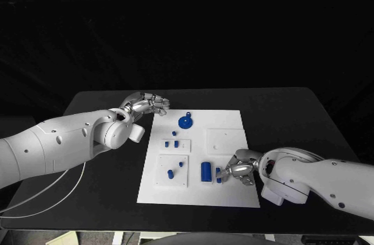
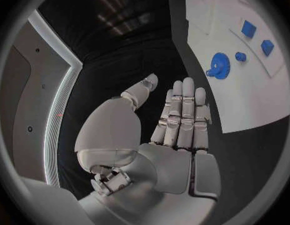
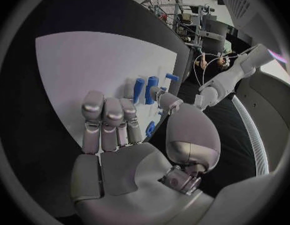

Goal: Assemble the parts on the task board

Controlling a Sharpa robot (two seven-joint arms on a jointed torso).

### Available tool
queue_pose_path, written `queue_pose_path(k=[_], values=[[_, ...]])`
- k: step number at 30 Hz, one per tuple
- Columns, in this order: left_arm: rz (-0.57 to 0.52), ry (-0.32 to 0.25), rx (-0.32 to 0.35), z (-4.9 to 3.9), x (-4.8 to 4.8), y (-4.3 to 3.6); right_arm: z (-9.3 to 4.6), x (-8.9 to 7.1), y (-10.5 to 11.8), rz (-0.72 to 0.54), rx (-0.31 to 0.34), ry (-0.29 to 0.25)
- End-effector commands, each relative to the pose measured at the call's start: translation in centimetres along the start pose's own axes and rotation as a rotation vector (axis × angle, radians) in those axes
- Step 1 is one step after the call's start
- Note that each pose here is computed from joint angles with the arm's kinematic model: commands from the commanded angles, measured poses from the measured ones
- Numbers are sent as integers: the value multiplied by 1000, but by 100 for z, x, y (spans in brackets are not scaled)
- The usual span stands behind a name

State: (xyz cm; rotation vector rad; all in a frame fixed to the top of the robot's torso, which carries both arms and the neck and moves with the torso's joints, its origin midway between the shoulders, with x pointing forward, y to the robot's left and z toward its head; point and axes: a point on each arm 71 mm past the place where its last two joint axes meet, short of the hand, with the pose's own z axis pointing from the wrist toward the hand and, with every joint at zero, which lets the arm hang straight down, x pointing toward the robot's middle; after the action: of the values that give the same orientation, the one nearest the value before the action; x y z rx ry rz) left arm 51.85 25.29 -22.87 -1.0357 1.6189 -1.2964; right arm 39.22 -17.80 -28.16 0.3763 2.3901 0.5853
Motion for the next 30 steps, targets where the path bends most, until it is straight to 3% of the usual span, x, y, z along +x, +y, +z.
queue_pose_path(k=[1, 13, 30], values=[[-2, 16, 9, 1, 19, -13, -4, 16, 3, -46, -25, 22], [-2, 16, 8, 0, 15, -11, 0, 39, 16, -97, -40, 34], [-2, 17, 8, -2, 16, -11, 41, 21, 3, -103, -18, 7]])
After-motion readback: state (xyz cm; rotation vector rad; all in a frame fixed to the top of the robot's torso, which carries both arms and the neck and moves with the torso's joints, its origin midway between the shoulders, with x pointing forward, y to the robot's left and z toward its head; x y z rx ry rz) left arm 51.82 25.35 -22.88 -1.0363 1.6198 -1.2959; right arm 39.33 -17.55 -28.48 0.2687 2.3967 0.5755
